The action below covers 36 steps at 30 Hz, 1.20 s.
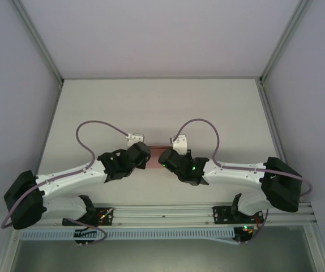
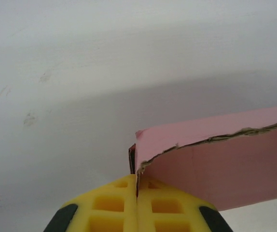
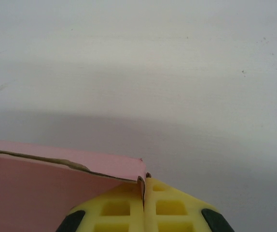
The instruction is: Assemble paper box
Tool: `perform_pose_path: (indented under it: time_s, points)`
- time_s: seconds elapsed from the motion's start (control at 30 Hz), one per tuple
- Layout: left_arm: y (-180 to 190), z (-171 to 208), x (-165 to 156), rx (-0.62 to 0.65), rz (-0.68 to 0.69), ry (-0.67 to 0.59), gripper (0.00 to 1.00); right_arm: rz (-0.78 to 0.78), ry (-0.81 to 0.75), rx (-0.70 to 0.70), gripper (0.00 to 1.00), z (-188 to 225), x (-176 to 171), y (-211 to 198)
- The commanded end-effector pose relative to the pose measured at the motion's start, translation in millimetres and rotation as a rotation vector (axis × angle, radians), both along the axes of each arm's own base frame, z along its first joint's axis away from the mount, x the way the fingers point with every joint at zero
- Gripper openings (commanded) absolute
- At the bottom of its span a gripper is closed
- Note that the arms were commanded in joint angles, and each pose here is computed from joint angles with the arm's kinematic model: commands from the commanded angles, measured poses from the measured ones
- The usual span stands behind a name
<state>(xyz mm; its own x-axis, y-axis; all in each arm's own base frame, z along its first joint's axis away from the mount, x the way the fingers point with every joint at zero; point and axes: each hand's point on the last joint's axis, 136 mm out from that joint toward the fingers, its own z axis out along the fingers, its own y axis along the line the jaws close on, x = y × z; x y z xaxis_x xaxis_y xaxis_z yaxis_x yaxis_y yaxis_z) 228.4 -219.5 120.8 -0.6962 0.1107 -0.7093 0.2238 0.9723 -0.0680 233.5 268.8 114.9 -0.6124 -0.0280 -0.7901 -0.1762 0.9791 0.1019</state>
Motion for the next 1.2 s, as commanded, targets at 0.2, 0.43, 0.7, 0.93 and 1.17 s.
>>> perform_pose_path:
  time_s: [0.2, 0.43, 0.7, 0.93, 1.17]
  points:
    - [18, -46, -27, 0.032, 0.001, 0.144, 0.00, 0.127, 0.201, -0.201, 0.00, -65, -42, -14]
    - [15, -36, -23, 0.039, 0.001, 0.132, 0.00, 0.140, 0.135, -0.019, 0.43, -5, -24, 1]
    - [13, -31, -19, 0.060, -0.007, 0.120, 0.00, 0.172, 0.097, 0.157, 0.71, 45, 2, -5]
    - [10, -30, -17, 0.075, -0.024, 0.116, 0.00, 0.052, 0.086, 0.204, 0.74, 59, 32, -23]
    - [9, -22, -16, 0.061, -0.039, 0.090, 0.00, 0.035, 0.230, 0.188, 0.65, 22, 39, -25]
